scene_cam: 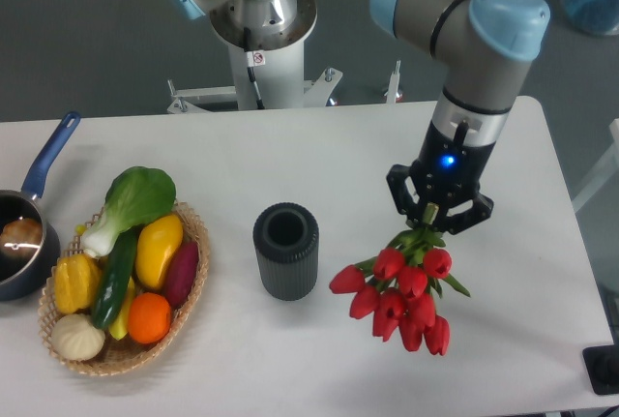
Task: Insert the flowers into the vase
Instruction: 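Lift the held red tulip bunch up and toward the black vase, then swing the tulips over the vase and lower stems into its opening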
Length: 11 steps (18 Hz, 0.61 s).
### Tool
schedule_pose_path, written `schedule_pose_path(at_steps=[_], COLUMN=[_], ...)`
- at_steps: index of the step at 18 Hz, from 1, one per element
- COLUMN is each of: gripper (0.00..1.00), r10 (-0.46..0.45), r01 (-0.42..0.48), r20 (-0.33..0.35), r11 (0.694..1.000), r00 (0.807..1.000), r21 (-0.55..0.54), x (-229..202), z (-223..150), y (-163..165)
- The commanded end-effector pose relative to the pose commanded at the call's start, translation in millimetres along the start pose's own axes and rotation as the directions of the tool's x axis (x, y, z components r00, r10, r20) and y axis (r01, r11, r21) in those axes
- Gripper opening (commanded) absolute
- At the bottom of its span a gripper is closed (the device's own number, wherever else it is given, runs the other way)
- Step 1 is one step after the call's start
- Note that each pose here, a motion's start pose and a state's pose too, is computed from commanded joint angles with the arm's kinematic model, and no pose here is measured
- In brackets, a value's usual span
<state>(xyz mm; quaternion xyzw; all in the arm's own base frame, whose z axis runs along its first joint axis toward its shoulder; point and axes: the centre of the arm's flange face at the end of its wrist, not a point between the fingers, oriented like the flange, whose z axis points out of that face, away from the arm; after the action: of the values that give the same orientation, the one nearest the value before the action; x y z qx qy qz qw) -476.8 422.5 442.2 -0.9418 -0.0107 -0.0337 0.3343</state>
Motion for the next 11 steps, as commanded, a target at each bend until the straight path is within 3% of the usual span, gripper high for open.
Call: schedule_pose_path(at_steps=[6, 11], gripper=[0.06, 0.06], r10=[-0.044, -0.046], r01=[0.067, 0.122], r20=[-0.109, -0.193], r11=[0.975, 0.907], r00=[0.993, 0.980], r21=[0.210, 0.403], x=[8.6, 3.0], z=[-14.8, -25.2], y=[11.8, 23.9])
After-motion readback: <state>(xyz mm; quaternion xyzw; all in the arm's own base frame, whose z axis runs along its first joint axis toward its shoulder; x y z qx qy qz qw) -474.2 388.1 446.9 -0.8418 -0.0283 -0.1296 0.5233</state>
